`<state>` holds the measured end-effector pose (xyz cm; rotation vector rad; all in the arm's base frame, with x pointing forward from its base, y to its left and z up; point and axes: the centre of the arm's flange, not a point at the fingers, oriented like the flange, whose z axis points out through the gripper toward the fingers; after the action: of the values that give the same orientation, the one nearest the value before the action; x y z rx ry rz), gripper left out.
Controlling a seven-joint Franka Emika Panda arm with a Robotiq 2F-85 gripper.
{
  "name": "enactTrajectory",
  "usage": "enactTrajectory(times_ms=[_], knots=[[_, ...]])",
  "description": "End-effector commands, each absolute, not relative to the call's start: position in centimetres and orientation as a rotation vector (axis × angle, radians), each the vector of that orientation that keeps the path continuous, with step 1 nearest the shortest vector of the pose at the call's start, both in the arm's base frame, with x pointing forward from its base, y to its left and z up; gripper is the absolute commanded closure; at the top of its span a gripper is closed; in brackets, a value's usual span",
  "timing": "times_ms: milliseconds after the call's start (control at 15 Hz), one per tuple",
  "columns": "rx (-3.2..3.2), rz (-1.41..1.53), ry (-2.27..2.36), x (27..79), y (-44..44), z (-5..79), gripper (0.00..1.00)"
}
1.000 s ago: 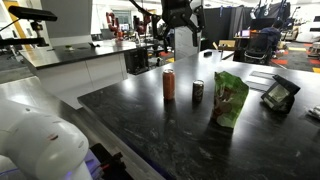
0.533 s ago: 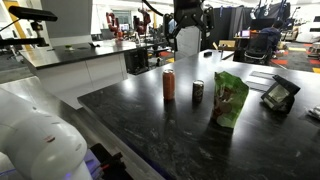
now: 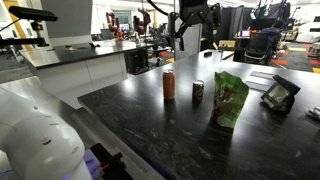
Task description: Pick up the green packet and move it in front of the two cans on the kitchen counter
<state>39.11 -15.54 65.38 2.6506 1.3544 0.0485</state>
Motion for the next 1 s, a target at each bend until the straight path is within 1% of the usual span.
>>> enactTrajectory(times_ms=[0, 467, 933], knots=[[2.611, 0.085, 1.419, 41.0, -19.1, 64.4, 0.00], [2.679, 0.157, 1.516, 45.4, -21.8, 61.6, 0.00], [2.654, 0.056, 1.468, 48.6, -23.1, 59.8, 0.00]])
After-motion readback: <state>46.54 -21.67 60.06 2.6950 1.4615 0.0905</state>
